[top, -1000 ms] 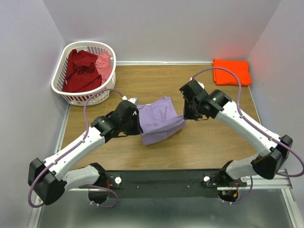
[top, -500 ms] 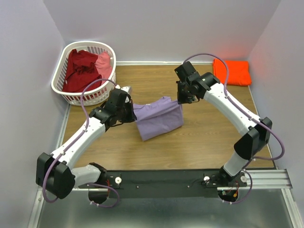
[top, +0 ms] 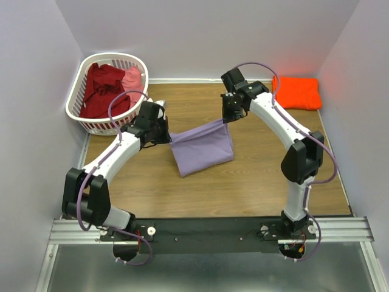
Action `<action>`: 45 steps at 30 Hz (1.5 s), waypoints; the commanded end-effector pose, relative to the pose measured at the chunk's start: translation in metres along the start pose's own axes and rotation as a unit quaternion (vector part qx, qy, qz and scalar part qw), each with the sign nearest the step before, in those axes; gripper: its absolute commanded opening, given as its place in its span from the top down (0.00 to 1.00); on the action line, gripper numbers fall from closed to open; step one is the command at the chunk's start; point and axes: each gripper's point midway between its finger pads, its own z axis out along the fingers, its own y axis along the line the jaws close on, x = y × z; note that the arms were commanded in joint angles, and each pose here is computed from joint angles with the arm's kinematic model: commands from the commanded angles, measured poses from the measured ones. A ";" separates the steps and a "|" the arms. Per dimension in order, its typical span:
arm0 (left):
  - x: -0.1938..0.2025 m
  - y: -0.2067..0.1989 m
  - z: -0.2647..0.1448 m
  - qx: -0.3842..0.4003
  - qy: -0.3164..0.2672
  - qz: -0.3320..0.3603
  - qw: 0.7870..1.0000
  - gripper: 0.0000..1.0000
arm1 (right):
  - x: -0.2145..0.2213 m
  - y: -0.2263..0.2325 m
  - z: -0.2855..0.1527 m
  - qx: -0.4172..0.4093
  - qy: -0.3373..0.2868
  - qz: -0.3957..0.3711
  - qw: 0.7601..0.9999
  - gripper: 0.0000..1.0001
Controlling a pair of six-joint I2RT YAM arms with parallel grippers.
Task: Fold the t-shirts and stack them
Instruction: Fold the tshirt
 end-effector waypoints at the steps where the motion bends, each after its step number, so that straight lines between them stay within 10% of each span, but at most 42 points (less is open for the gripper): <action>1: -0.013 0.020 0.014 -0.022 -0.001 0.015 1.000 1.00 | -0.018 -0.017 0.029 0.010 0.002 -0.006 1.000 0.99; 15: -0.011 0.051 0.070 -0.065 0.019 -0.022 0.997 0.94 | -0.017 -0.030 0.109 0.008 0.033 -0.002 0.999 0.88; 23: -0.045 0.036 0.026 -0.050 -0.075 -0.022 0.996 0.02 | -0.043 -0.030 0.058 -0.008 -0.067 0.005 0.998 0.56; 30: -0.042 0.004 -0.009 0.017 -0.128 -0.012 0.992 0.12 | -0.020 0.000 0.037 -0.127 -0.087 -0.022 0.988 0.58; 34: -0.019 -0.010 0.005 0.060 -0.103 -0.016 0.993 0.34 | -0.006 0.013 0.055 -0.172 -0.070 -0.026 0.982 0.63; 45: -0.053 0.007 0.086 0.043 -0.099 -0.079 0.991 0.44 | -0.034 0.052 0.103 -0.355 -0.061 0.035 0.932 0.65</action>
